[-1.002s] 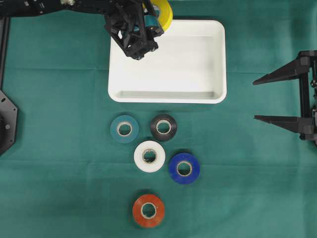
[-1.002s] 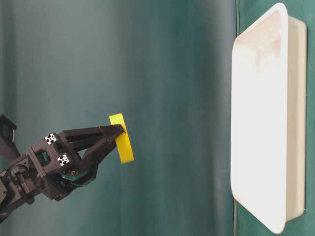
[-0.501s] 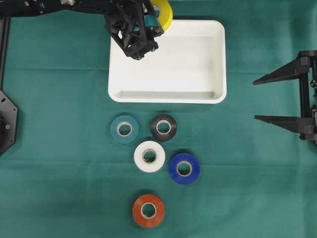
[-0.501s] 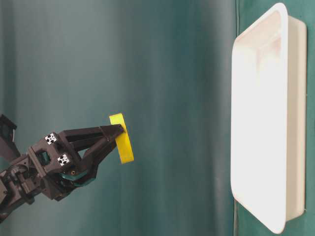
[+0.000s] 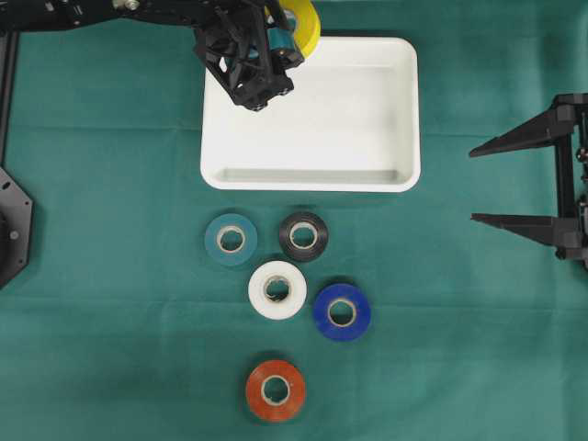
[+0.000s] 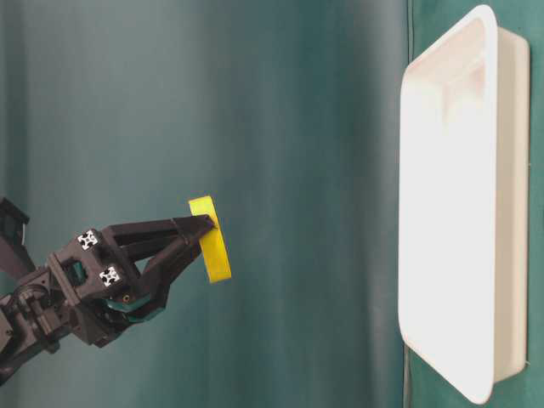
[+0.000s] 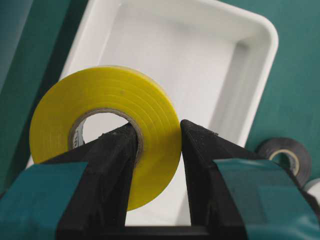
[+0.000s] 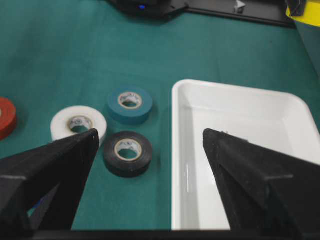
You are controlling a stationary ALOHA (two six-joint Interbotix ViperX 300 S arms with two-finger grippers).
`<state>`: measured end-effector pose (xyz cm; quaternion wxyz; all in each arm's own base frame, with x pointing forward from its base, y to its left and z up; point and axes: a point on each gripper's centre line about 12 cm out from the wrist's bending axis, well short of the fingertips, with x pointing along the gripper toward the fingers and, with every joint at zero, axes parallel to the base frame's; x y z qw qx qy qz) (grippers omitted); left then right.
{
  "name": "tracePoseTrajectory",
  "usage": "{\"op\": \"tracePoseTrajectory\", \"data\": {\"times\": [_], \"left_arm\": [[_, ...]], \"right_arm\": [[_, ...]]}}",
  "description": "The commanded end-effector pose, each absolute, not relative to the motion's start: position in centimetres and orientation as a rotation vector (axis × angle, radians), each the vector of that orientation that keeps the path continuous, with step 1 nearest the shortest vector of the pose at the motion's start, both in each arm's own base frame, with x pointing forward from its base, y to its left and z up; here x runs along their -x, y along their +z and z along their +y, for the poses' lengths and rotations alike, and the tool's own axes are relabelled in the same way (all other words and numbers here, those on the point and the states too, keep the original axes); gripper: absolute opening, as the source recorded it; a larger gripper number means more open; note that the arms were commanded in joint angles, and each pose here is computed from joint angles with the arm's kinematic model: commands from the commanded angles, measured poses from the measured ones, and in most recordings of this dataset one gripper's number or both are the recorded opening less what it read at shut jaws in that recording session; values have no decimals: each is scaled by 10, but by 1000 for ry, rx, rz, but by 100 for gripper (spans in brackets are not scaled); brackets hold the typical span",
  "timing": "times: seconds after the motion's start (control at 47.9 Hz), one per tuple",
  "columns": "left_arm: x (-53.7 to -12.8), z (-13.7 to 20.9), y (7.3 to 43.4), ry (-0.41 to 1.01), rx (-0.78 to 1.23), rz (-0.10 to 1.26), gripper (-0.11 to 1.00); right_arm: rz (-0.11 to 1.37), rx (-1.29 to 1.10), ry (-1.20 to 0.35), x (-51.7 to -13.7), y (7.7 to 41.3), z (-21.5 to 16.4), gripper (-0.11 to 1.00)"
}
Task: Pick up the tape from a random location and place it into the white case.
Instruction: 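Carry the yellow tape roll left over the white tray, then lower the yellow tape into the tray and open the left gripper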
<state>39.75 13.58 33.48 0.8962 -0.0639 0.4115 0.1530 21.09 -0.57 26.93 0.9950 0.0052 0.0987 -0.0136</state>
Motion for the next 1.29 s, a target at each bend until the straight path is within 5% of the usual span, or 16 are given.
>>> {"op": "tracePoseTrajectory", "data": {"times": [0.0,0.355,1.273], "left_arm": [[-400,137,350,321,128,805,23],[-417,143,316,319,136,844,23],[-447,158,143,316,175,1014,23]], "right_arm": [[175,-7,-30,-213,278,-6,92],[179,-7,-30,-213,277,-6,92],[202,-8,-30,-215,272,-6,92]]}}
